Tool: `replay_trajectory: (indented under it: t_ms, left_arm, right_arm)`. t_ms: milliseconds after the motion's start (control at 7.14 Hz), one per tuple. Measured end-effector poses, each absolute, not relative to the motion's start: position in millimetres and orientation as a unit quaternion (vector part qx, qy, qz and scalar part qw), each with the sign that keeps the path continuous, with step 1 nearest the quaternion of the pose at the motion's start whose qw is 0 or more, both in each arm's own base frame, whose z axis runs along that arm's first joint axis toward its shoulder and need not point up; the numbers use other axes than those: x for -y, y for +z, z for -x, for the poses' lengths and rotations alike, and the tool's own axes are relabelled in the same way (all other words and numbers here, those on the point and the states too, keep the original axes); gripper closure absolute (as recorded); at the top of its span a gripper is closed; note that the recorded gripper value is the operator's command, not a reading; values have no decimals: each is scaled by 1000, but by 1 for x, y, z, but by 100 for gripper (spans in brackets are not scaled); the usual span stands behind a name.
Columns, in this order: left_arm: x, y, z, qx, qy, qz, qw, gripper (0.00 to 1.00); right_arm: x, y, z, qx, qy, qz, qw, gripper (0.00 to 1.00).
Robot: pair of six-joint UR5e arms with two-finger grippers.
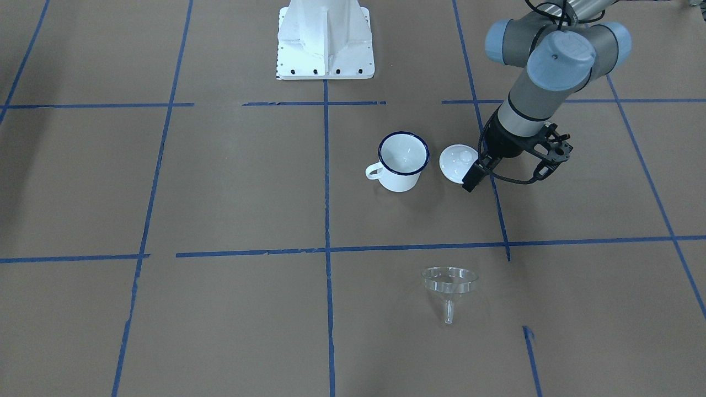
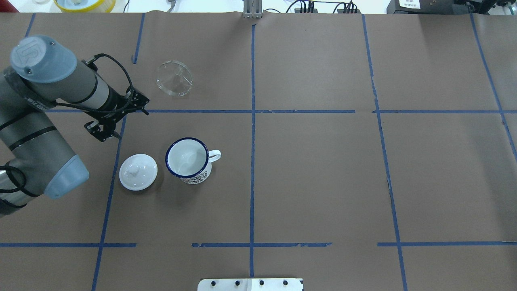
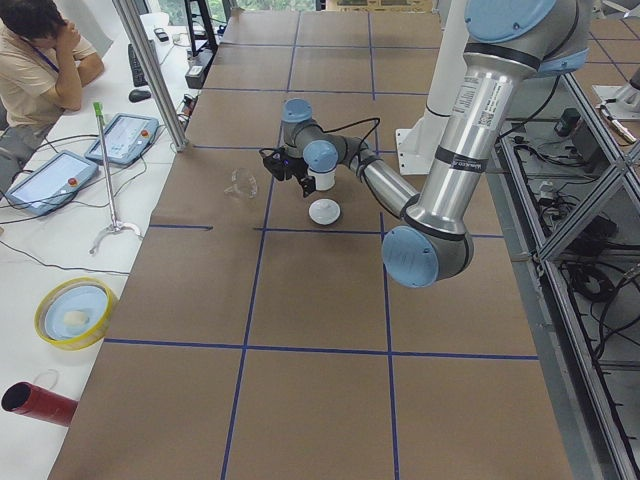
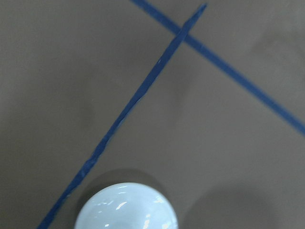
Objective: Place funnel on cup
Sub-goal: 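Move the left gripper to the clear glass funnel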
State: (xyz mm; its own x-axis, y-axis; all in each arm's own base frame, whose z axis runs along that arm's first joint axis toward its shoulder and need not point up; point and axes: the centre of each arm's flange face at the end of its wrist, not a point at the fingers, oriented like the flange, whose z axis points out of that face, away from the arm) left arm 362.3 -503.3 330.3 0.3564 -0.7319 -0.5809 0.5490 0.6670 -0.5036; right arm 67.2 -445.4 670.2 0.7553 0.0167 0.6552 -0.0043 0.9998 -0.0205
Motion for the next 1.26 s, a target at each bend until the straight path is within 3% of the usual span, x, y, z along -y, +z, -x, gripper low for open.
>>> replay_trajectory:
  t_ms: [420, 841, 1261]
  left_arm:
    - [546, 313, -365, -486, -582, 82, 647, 0]
    - [599, 303, -393, -502, -694, 73, 511, 0]
    - [625, 315, -415, -486, -730, 58, 477, 0]
  right_arm:
    - [445, 670, -67, 350, 6, 9, 937, 0]
    - [445, 670, -67, 350, 6, 9, 937, 0]
    - [445, 670, -67, 350, 6, 9, 937, 0]
